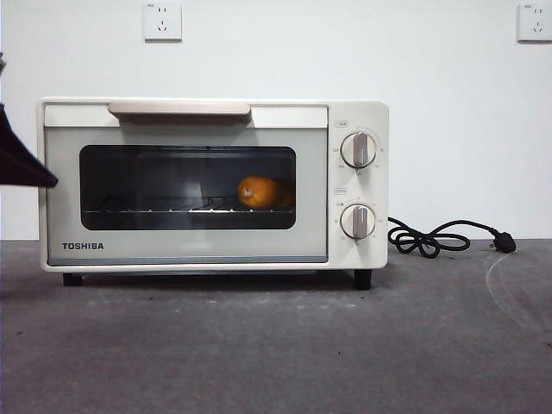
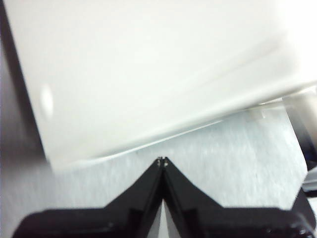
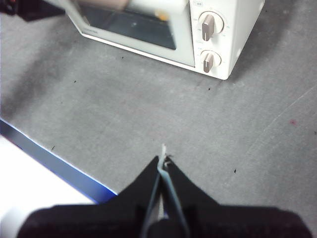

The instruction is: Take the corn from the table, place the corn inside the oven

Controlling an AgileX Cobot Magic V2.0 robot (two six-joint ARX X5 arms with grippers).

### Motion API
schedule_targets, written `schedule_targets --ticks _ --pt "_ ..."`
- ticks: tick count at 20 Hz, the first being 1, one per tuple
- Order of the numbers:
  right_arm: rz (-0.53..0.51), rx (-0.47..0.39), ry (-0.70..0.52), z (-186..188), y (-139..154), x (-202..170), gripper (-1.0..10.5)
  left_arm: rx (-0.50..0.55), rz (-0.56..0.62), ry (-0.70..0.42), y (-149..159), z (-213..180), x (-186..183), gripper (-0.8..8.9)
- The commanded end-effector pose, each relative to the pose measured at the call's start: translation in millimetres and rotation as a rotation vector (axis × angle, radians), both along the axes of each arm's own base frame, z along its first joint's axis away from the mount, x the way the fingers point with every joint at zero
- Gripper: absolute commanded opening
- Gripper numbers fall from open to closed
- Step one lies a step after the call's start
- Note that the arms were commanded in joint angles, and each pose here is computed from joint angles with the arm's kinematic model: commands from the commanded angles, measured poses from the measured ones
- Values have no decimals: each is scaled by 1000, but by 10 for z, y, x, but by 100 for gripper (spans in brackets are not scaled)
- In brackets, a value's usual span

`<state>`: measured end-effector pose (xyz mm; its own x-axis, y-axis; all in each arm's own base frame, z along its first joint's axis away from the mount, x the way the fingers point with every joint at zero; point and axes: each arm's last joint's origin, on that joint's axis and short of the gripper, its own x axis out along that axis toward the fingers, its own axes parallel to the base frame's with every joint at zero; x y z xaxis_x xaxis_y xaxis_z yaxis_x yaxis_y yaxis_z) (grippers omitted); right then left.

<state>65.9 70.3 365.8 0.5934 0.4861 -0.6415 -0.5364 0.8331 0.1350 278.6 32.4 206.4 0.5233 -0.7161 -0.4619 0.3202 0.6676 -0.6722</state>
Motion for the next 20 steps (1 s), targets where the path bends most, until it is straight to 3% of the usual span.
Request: schedule_targets --ticks 1,5,9,13,17,20 --pt "2 3 -5 -1 3 2 -12 0 -1 -26 -3 91 47 -7" --pt "1 3 -6 -1 4 3 -12 10 -13 -53 -7 247 28 -6" --pt "-12 -2 -19 4 6 11 -11 61 -4 -151 -45 556 -188 -6" --pt "-27 6 -42 20 11 24 -11 221 58 -275 -169 943 -595 -7" --pt "-84 -64 -85 8 33 77 -11 377 46 -332 -371 1151 -1106 -7" --pt "-69 -95 -76 -15 84 121 -11 392 -21 -341 -480 1211 -1488 -7"
